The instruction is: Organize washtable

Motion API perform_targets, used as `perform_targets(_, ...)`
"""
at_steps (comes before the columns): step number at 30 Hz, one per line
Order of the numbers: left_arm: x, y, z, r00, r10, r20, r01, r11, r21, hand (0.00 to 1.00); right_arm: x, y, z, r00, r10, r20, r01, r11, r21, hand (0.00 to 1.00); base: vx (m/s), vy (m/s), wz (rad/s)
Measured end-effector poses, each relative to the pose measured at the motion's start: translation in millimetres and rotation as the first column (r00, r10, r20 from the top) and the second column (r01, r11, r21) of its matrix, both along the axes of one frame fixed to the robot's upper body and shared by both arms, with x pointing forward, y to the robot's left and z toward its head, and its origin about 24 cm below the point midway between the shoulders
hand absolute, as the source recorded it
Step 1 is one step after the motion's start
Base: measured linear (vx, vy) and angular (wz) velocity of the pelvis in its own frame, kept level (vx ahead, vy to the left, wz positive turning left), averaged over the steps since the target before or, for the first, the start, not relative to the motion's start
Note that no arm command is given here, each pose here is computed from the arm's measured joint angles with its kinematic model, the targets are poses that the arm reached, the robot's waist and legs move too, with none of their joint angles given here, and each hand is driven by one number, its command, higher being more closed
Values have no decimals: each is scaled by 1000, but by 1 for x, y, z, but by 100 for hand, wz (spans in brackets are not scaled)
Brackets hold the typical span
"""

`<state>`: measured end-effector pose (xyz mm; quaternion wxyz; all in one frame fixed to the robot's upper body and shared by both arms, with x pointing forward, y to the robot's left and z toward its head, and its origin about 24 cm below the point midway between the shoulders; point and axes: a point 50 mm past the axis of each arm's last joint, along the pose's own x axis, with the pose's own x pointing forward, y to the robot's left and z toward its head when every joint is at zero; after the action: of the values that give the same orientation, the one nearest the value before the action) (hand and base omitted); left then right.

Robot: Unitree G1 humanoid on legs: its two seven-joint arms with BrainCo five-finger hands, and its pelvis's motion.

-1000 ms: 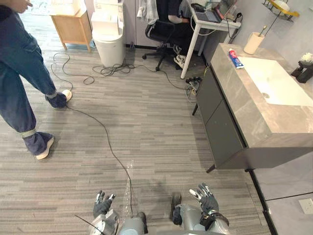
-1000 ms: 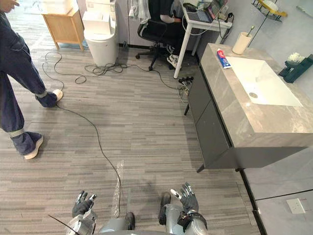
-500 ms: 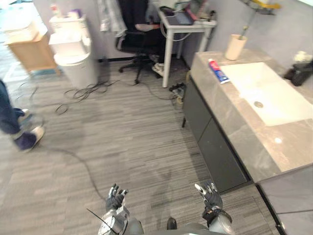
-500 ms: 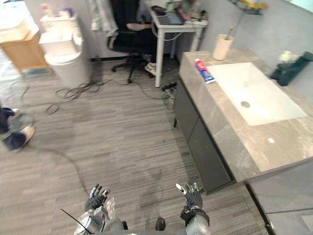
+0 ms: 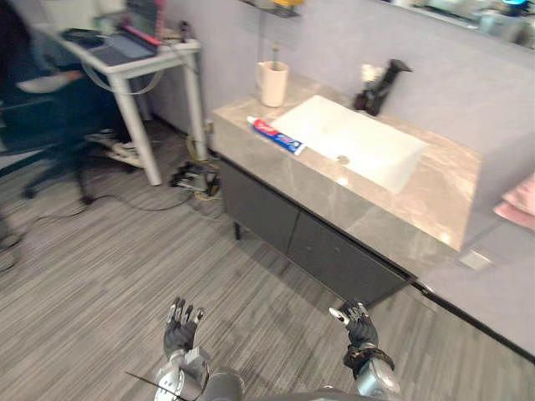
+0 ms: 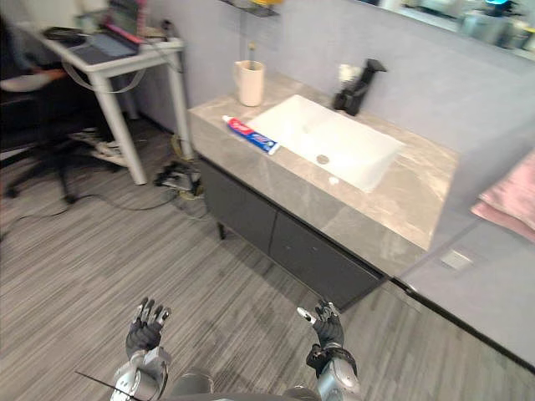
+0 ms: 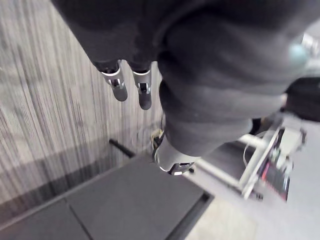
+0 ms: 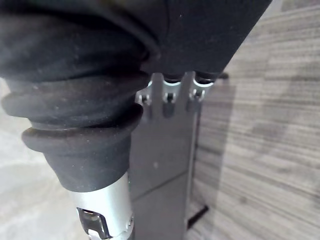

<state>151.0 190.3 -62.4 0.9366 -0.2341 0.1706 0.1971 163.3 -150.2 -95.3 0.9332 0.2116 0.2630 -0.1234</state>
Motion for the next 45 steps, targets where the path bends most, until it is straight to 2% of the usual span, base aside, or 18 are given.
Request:
perform_targets(2,8,-10,5,998,-54,36,55,998,-9,0,5,1,2,1000,5,14,-5,1000,0,0,92,380,-117)
perform_targets(6,13,-25,18,980,-175,95,172,984,33,0,-13,1,-6,999,17,-35,-17,1000,10,0,66,267,-76)
perform_targets(9,6,-19,15,982,-181,62,177,982,66,0,-22,9,-8,997,63,-43,-62,998,25,0,14,150,-76)
perform_targets(13,-2,-21,9,983,-184,23,182,982,52,0,-27,5,-9,995,80,-58,-80,997,-1,0,62,15,-76)
perform_targets(19,10,-38,10,973,-225,49,224,974,17,0,-29,-14,-9,994,79,-72,-83,995,-54,0,237,-119,-18)
perform_targets(22,24,-48,17,966,-239,97,240,971,4,0,-13,-14,-2,996,84,-22,-85,994,-64,0,271,-126,5)
perform_targets(29,17,-45,11,975,-209,70,211,977,-20,0,3,-7,10,992,120,46,-116,990,-83,0,225,-99,-12)
perform_targets(33,4,-30,2,994,-105,21,106,994,-37,0,8,-14,12,989,136,53,-129,984,-121,0,245,57,-56)
perform_targets(40,2,-33,-4,995,-101,-6,100,993,-61,0,-20,-37,-2,994,100,-53,-108,979,-170,0,161,308,23)
perform_targets(45,9,-19,1,993,-115,11,115,993,7,0,-32,-11,-12,994,71,-89,-77,994,-74,0,41,263,47)
